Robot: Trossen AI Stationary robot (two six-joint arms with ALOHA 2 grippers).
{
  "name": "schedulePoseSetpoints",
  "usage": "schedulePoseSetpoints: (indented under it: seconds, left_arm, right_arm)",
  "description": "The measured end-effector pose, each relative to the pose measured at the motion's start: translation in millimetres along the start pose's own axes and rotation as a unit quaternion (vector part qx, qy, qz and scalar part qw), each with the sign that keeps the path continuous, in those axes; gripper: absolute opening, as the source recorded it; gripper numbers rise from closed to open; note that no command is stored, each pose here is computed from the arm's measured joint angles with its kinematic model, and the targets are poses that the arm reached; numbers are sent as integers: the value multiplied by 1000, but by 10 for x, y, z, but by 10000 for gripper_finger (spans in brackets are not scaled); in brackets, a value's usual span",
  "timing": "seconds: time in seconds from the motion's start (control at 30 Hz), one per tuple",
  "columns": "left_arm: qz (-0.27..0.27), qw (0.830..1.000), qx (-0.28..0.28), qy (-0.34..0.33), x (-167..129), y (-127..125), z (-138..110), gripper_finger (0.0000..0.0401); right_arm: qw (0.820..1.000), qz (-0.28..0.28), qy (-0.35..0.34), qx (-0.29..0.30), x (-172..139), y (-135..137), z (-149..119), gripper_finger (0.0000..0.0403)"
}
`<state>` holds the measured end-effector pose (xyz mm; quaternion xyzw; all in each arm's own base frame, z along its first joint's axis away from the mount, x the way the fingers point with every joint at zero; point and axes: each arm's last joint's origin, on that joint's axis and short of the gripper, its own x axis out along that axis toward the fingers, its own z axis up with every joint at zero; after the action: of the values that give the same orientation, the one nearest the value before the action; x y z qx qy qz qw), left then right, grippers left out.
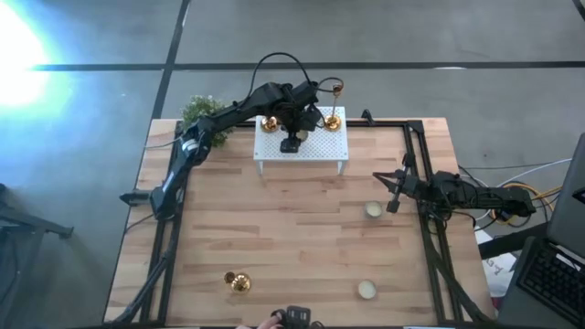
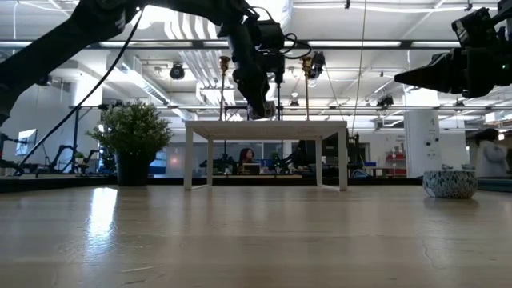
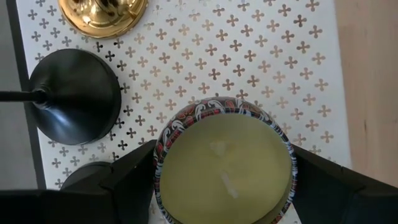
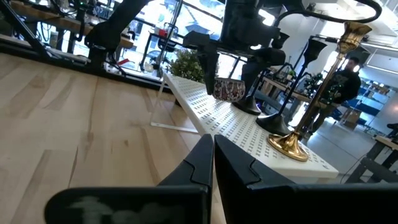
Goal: Pick & Place candle stick holders
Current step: Put the black scented candle on the shelf
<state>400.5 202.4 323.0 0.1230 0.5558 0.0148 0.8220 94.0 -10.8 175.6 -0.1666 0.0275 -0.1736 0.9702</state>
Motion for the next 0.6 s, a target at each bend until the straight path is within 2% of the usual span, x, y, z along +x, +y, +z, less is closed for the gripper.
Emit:
schedulePoseSetpoints:
  seconds: [0.27, 0.6]
  left_arm:
    - [2, 1000, -7, -4, 0, 5, 7, 303]
    - [1, 997, -76, -4, 2, -28, 29, 304]
  right_arm:
    - [1000, 0, 0, 0, 0, 0, 0, 8]
    - [1000, 0, 0, 0, 0, 0, 0, 8]
